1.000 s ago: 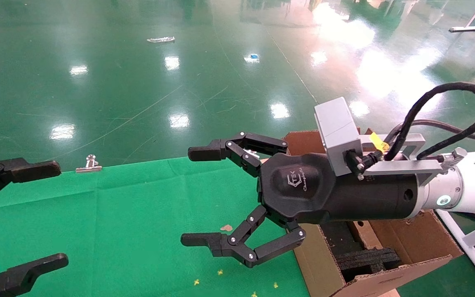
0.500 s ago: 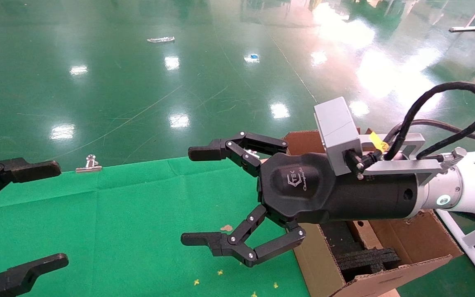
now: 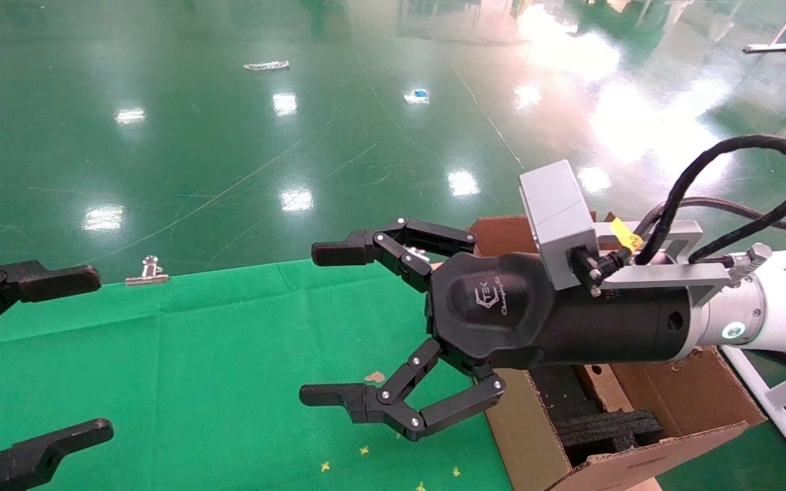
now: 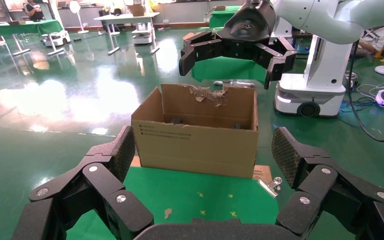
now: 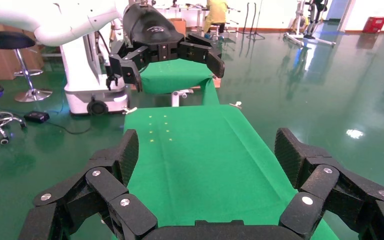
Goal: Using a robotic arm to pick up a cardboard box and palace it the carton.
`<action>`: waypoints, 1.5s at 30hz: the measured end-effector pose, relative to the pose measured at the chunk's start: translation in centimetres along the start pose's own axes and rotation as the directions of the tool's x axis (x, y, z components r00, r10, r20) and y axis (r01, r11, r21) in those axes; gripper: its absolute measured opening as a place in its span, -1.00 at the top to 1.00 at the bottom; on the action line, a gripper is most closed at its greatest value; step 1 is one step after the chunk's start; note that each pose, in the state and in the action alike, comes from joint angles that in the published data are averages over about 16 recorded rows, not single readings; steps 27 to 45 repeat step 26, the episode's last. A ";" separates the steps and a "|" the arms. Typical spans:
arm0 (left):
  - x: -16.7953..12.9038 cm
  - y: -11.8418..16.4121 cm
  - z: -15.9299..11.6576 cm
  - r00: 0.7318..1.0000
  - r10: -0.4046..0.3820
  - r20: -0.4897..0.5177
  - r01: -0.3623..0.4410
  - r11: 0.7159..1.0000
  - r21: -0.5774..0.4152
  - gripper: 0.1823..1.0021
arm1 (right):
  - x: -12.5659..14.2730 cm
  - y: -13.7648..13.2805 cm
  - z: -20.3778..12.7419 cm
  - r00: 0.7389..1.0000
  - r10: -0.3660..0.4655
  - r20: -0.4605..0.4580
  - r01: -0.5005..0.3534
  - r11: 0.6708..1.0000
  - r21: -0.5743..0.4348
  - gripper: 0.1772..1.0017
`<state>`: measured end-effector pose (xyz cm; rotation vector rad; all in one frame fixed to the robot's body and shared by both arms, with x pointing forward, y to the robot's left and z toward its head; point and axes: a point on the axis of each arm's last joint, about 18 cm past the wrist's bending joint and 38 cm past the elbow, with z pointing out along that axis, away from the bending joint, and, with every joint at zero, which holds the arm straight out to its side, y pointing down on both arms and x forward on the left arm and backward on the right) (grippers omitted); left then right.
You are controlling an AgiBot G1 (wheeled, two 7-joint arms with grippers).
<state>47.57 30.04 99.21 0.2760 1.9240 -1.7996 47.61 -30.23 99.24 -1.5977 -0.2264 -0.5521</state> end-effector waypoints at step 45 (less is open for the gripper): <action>0.0 0.0 0.0 1.000 0.000 0.000 0.000 1.000 0.000 -1.00 | 0.0 0.0 0.0 1.000 0.000 0.000 0.000 1.000 0.000 -1.00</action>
